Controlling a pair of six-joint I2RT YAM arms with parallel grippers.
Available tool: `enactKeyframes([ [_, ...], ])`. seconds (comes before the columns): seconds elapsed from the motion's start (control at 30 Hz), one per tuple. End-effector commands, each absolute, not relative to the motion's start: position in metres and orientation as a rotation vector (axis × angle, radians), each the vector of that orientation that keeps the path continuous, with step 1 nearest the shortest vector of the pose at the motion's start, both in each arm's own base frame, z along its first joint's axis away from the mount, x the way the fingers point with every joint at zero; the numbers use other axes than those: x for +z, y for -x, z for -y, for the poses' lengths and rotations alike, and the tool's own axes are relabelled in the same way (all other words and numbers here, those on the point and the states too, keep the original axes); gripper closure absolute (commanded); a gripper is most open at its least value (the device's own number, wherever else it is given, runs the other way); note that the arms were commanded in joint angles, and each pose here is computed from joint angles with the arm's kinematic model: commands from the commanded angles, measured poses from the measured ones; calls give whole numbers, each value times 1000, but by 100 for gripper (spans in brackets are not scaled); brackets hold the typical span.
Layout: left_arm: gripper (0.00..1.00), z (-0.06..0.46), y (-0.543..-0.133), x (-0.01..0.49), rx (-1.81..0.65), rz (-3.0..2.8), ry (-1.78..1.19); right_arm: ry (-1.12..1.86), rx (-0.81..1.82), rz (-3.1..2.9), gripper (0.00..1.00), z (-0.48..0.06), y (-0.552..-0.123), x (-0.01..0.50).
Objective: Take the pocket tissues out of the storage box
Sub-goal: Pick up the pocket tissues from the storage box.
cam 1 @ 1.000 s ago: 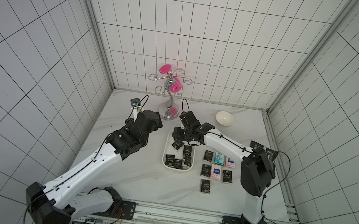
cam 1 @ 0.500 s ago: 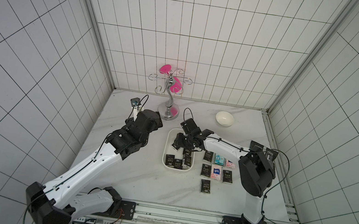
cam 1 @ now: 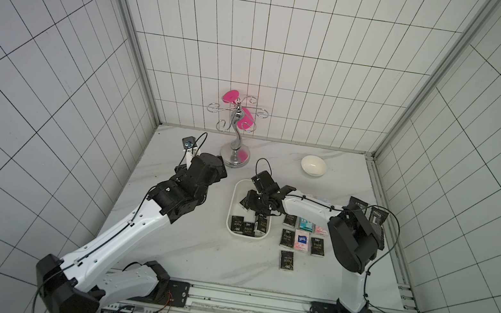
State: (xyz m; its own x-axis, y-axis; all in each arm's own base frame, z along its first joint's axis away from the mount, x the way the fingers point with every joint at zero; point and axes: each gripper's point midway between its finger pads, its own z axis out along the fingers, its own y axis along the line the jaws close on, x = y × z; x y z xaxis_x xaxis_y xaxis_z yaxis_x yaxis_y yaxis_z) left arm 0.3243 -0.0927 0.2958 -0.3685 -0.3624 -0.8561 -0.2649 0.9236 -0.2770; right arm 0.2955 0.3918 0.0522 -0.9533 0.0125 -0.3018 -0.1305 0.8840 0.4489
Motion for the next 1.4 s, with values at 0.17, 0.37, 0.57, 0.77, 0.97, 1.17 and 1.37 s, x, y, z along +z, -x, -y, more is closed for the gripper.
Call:
enactKeyframes([
  [0.17,2,88,-319,316,-113,-1931,450,-22,660,-2780,46,-393,-302,34],
  [0.37,1,88,-320,314,-109,-1929,449,-19,642,-2758,46,-392,-314,35],
  [0.57,1,91,-324,314,-113,-1932,449,10,626,-2760,46,-395,-324,34],
  [0.77,2,92,-324,314,-112,-1937,444,18,620,-2753,45,-399,-331,33],
  [0.97,2,92,-321,315,-114,-1934,447,33,653,-2782,47,-405,-327,28],
  [1.17,2,91,-319,313,-107,-1937,450,43,706,-2798,66,-411,-322,20],
  [1.37,1,93,-319,313,-115,-1937,450,57,725,-2784,84,-411,-320,24],
])
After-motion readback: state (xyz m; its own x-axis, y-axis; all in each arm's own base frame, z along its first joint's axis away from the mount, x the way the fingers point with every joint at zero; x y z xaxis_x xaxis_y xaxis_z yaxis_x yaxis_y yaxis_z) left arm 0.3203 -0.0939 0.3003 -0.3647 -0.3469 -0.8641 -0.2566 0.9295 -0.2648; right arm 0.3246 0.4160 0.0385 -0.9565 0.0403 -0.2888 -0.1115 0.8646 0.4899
